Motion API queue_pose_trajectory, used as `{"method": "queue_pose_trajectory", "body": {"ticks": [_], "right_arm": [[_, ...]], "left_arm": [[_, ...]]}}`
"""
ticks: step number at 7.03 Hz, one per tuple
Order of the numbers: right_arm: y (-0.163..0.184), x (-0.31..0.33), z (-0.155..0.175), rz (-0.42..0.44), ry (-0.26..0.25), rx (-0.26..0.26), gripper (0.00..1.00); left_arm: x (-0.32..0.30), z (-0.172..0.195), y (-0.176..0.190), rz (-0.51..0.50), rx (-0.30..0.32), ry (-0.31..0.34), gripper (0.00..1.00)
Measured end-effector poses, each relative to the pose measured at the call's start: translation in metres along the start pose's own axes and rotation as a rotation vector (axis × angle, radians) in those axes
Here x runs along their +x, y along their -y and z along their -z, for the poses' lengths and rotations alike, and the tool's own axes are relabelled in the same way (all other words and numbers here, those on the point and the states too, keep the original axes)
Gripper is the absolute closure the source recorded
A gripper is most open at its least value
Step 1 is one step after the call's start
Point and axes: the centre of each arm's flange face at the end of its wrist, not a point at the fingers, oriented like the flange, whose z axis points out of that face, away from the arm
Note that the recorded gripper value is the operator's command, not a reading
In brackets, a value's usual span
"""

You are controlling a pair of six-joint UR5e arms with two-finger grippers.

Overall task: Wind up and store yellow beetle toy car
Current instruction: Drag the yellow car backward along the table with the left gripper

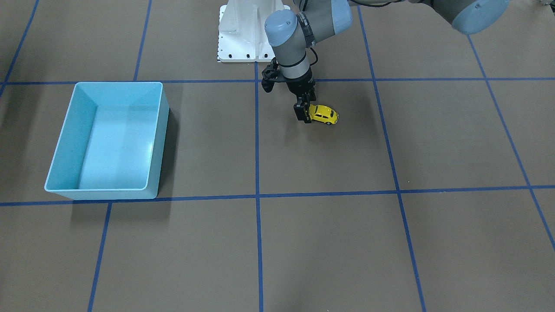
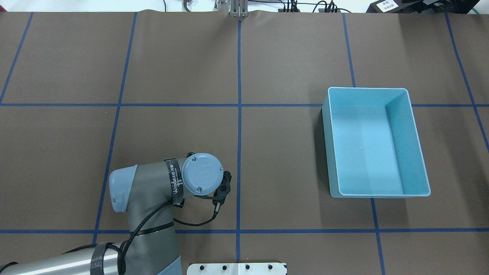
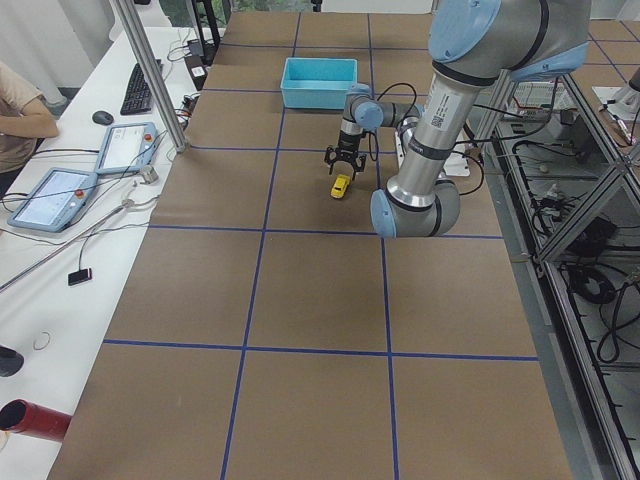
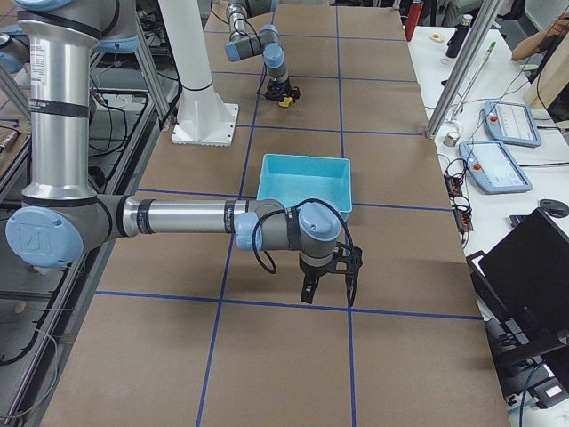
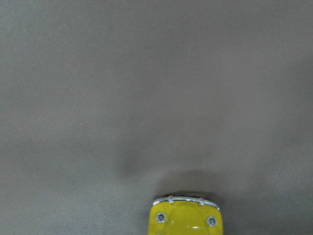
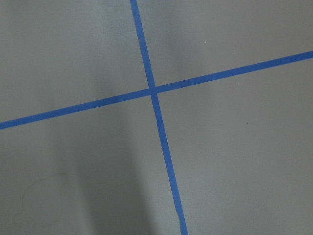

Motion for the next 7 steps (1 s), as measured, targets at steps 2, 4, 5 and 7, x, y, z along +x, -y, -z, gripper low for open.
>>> {"method": "queue_pose_trajectory", "body": {"ticks": [2,4,5,7], "right_arm": [[0.000,0.000,0.000,-0.001,0.000,0.000,0.00],[0.000,0.000,0.000,-0.001,0.000,0.000,0.00],[0.000,0.000,0.000,-0.001,0.000,0.000,0.00],[0.000,0.000,0.000,0.000,0.000,0.000,0.00]], "left_arm": [[0.004,-0.002,0.001,-0.005,-0.001,-0.005,0.10],[0.008,-0.004,0.004,-0.009,0.004,-0.011,0.14],[0.010,-0.005,0.006,-0.013,0.007,-0.014,0.14],[0.013,-0.007,0.006,-0.017,0.013,-0.015,0.18]]}}
